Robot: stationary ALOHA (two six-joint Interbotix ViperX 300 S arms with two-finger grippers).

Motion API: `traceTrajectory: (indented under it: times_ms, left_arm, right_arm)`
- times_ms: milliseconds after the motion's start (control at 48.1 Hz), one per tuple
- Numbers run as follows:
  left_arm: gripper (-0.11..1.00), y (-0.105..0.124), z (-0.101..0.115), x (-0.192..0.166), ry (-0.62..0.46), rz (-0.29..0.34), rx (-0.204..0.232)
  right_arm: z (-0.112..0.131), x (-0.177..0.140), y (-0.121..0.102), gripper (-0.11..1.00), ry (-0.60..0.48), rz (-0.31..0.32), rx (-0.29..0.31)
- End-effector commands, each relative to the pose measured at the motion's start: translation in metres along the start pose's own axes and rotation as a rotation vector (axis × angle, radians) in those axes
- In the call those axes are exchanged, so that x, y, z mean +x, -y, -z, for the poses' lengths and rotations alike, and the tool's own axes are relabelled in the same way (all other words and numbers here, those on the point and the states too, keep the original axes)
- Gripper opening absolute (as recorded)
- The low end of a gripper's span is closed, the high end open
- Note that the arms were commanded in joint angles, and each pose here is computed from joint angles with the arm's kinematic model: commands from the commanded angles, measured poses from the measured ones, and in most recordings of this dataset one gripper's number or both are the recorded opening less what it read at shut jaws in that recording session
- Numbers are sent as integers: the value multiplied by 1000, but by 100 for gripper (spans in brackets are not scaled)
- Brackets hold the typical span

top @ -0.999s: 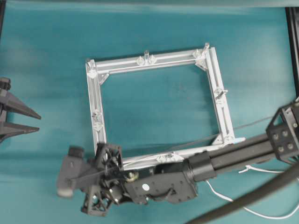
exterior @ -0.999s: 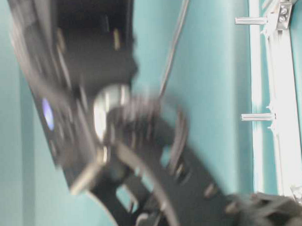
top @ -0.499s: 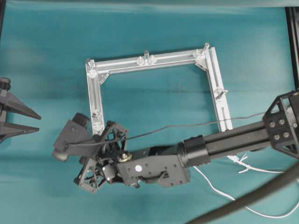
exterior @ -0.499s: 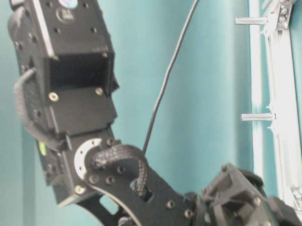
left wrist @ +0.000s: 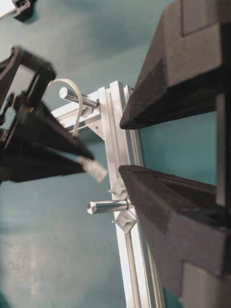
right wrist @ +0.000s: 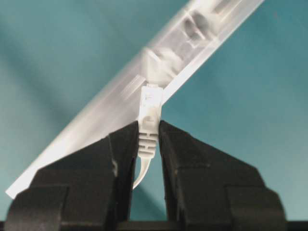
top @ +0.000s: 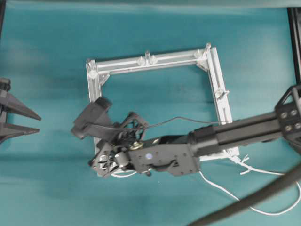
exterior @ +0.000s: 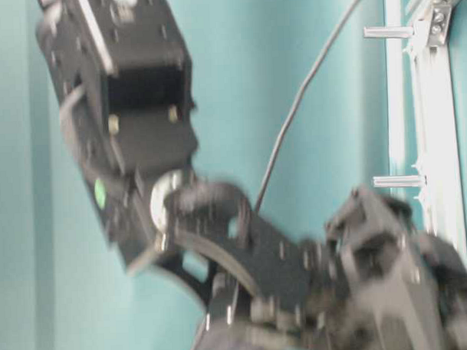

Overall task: Move the cable alternately left and right between 8 pins so it hooks onto each one.
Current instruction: 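Route the cable with the right gripper up past the left-side pins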

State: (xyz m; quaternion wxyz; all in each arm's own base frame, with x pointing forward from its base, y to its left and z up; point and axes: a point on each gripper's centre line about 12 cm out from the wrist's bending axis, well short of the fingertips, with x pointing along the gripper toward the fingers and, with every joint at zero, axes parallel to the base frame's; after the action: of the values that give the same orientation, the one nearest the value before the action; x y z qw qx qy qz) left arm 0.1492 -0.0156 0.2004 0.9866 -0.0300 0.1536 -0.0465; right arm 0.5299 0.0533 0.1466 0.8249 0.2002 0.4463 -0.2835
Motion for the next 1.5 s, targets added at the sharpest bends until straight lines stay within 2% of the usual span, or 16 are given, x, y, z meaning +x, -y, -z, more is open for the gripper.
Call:
traceTrajectory:
  times_ms: [0,83,187,374,562,707,874,1061,1227,1311,1477]
  left_arm:
    - [44,1,-5,0,12,5,-2]
    - [44,1,-5,0,12,4,-2]
    - [44,1,-6,0,13,5,-2]
    - [44,1,-6,0,15,5,-2]
    - [44,1,-8,0,18,5,-3]
    - [44,1,-8,0,20,5,-3]
    - [44,1,-9,0,20,5,-3]
    - [44,1,-9,0,20,5,-3]
    - [44,1,-8,0,18,5,-3]
    - [44,1,-9,0,21,5,-3]
    - [44,1,-9,0,21,5,-3]
  right_arm:
    - [-18,-28,14,15,41,-39,65]
    - [-19,-27,31,15,44,-26,105]
    - [-27,-21,45,15,54,-23,120]
    - [-50,0,62,15,96,-59,99]
    - [-78,19,73,15,132,-52,14]
    - [-95,27,64,15,164,-61,-84]
    - [-106,37,58,15,180,-69,-166]
    - [-120,34,50,15,234,-90,-275]
    - [-133,35,49,15,268,-82,-372]
    - [-140,36,50,15,280,-80,-375]
    - [-155,43,55,15,293,-91,-326]
